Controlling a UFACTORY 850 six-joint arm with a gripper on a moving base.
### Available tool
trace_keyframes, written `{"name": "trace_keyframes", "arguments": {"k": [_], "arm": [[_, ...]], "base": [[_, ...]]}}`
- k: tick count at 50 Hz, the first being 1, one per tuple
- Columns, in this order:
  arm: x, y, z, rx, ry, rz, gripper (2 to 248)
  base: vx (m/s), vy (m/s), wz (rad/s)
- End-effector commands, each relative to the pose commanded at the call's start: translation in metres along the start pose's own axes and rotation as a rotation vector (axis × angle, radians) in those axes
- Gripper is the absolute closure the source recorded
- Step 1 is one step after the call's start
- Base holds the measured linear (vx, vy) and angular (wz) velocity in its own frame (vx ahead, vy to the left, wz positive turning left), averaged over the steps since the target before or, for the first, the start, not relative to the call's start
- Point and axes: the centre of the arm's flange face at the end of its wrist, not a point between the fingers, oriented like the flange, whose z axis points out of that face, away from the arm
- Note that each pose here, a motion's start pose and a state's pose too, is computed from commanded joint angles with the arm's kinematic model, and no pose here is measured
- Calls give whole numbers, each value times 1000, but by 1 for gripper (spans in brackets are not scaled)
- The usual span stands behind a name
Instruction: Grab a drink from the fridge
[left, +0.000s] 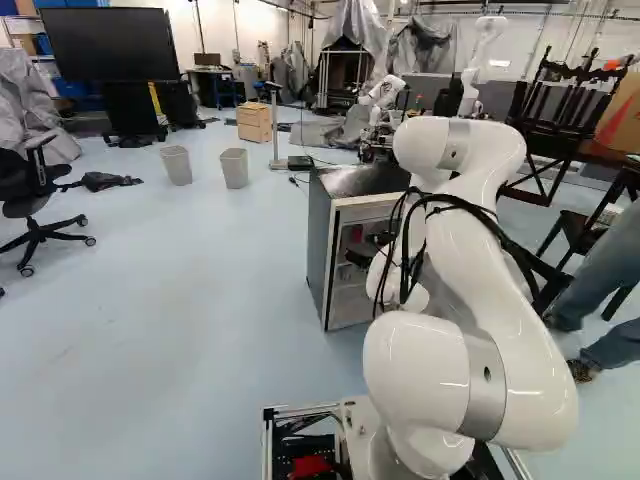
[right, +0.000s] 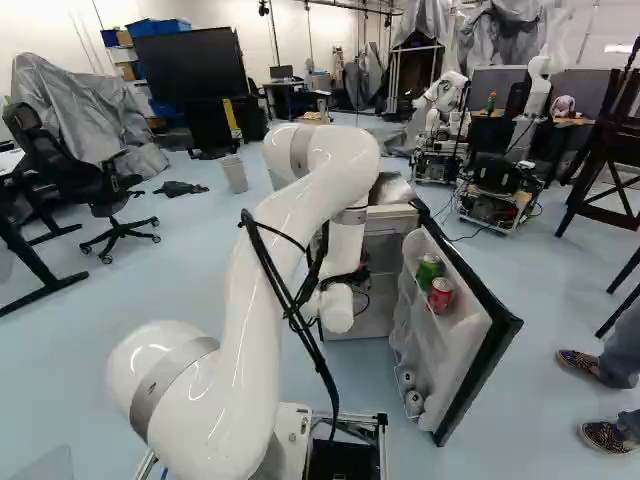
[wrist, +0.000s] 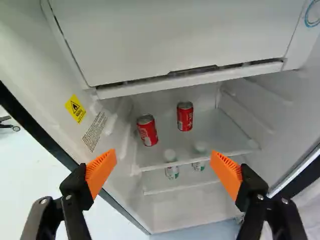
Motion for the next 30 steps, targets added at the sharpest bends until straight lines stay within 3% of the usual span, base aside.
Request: {"name": "trace_keyframes", "arguments": {"k": [11,30], "arm": [[1,6,7,29,30,-5,3],[1,24,19,15,54,-13,3]], "base": [[0,0,0],[0,0,0]]}}
